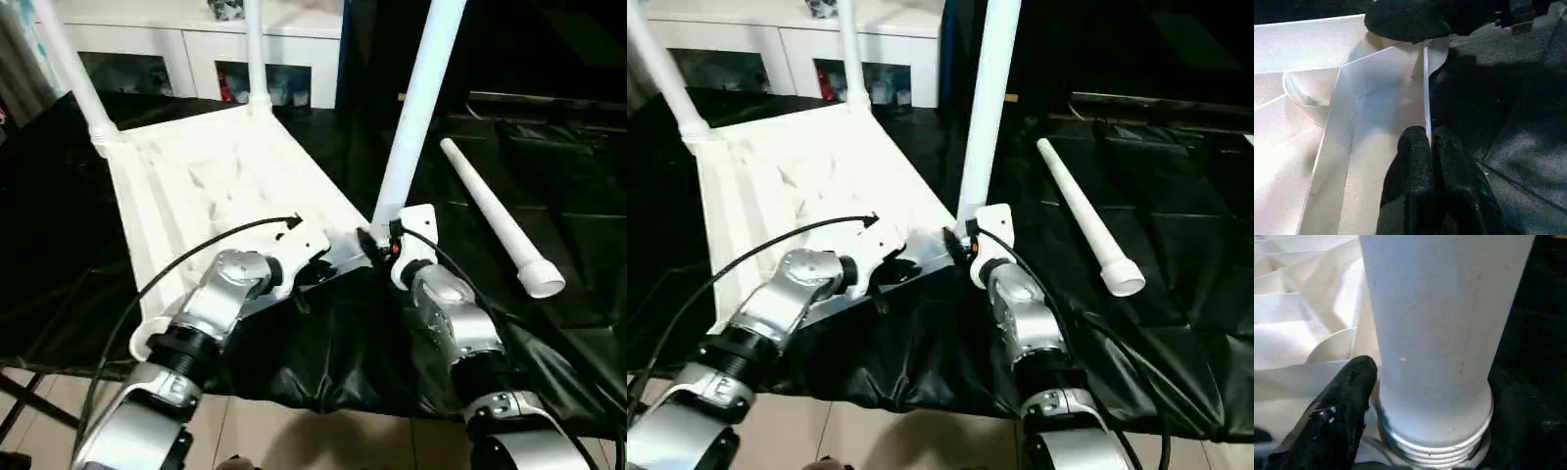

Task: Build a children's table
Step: Rotate leg to tighten

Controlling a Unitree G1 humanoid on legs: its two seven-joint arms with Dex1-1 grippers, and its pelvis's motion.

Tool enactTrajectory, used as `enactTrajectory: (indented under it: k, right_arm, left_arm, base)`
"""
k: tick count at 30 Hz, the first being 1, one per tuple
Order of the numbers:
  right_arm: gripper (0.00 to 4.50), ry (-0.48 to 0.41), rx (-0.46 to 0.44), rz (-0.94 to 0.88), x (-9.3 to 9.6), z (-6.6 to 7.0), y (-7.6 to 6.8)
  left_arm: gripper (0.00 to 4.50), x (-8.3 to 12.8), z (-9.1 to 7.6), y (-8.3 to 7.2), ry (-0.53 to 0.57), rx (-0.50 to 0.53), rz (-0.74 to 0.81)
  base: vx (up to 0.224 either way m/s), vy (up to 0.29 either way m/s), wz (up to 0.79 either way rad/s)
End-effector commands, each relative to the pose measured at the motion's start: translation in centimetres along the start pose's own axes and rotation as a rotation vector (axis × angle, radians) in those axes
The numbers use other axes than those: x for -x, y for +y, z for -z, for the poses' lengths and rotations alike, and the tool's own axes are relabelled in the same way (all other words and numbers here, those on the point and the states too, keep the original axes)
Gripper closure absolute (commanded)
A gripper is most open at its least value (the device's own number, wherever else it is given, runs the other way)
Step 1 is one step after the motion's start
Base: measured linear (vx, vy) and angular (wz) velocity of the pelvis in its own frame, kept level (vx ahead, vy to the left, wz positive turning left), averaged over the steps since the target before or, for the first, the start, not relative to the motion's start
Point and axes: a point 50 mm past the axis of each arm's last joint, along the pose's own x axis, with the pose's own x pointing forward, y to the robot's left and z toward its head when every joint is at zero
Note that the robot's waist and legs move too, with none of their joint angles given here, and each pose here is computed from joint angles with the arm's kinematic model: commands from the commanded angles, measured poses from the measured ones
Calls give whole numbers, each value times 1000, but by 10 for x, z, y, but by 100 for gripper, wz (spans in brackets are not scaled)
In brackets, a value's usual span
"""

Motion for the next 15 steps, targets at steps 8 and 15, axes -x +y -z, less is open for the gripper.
enactTrajectory:
  k: [8, 15]
  right_arm:
    - [69, 37, 142, -548, 15, -1, 30]
    - [69, 123, 215, -811, 41, -3, 17]
  left_arm:
    - [450, 14, -4, -15, -78, -88, 248]
    - [450, 37, 8, -7, -47, -102, 326]
  base:
    - [0, 0, 0]
    - [0, 0, 0]
